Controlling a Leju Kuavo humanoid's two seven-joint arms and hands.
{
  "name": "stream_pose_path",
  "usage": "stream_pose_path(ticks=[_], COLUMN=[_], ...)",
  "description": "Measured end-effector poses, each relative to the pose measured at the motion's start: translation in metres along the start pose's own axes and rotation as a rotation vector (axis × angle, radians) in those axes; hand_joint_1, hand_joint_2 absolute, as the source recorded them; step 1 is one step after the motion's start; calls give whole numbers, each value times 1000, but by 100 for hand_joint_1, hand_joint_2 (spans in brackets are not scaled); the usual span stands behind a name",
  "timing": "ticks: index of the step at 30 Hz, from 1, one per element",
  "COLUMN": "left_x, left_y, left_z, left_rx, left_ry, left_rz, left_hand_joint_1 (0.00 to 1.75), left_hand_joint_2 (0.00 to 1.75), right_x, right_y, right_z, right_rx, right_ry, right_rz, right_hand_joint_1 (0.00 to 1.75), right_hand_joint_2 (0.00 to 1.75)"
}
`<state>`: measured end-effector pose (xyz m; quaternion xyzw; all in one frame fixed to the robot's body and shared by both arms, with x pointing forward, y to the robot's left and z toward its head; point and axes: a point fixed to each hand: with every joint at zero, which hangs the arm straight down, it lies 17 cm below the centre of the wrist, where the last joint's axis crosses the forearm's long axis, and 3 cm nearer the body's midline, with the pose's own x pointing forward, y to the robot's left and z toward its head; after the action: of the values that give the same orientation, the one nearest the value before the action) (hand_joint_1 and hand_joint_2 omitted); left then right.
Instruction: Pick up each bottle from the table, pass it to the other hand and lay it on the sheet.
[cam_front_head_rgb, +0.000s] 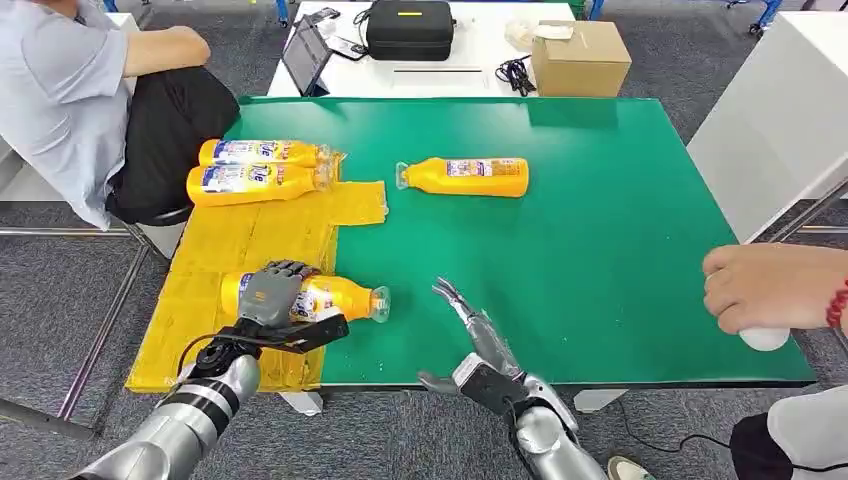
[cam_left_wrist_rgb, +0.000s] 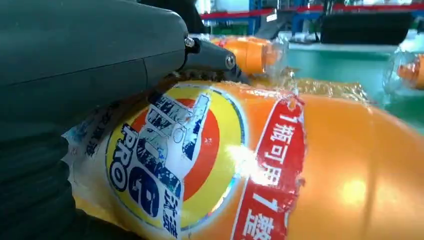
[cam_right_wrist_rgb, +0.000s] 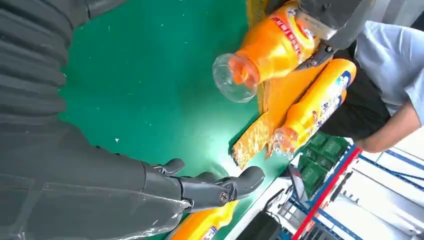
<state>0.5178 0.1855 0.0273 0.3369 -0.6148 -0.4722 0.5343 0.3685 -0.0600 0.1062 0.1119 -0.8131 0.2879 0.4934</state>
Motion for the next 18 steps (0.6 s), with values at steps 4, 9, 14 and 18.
stream_pose_path(ticks=[4,9,14,18], left_x=[-9,-18,-22,-23], left_y=[-19,-25,-27,-28], left_z=[-1,-6,-7,-7], left_rx=[-135,-238,-260,-277], left_ry=[45,88,98,104], left_rz=[19,20,18,20], left_hand_joint_1=[0,0,0,0], left_hand_joint_2=[175,175,175,175], right_x=[1,2,2,0], right_y=[0,-4,-6,-7], right_z=[-2,-7,-9,-9], right_rx=[-1,-2,-3,-8], right_ry=[-3,-11,-13,-9], right_rz=[0,7,10,8], right_hand_joint_1=[0,0,0,0], right_hand_joint_2=[175,175,175,175])
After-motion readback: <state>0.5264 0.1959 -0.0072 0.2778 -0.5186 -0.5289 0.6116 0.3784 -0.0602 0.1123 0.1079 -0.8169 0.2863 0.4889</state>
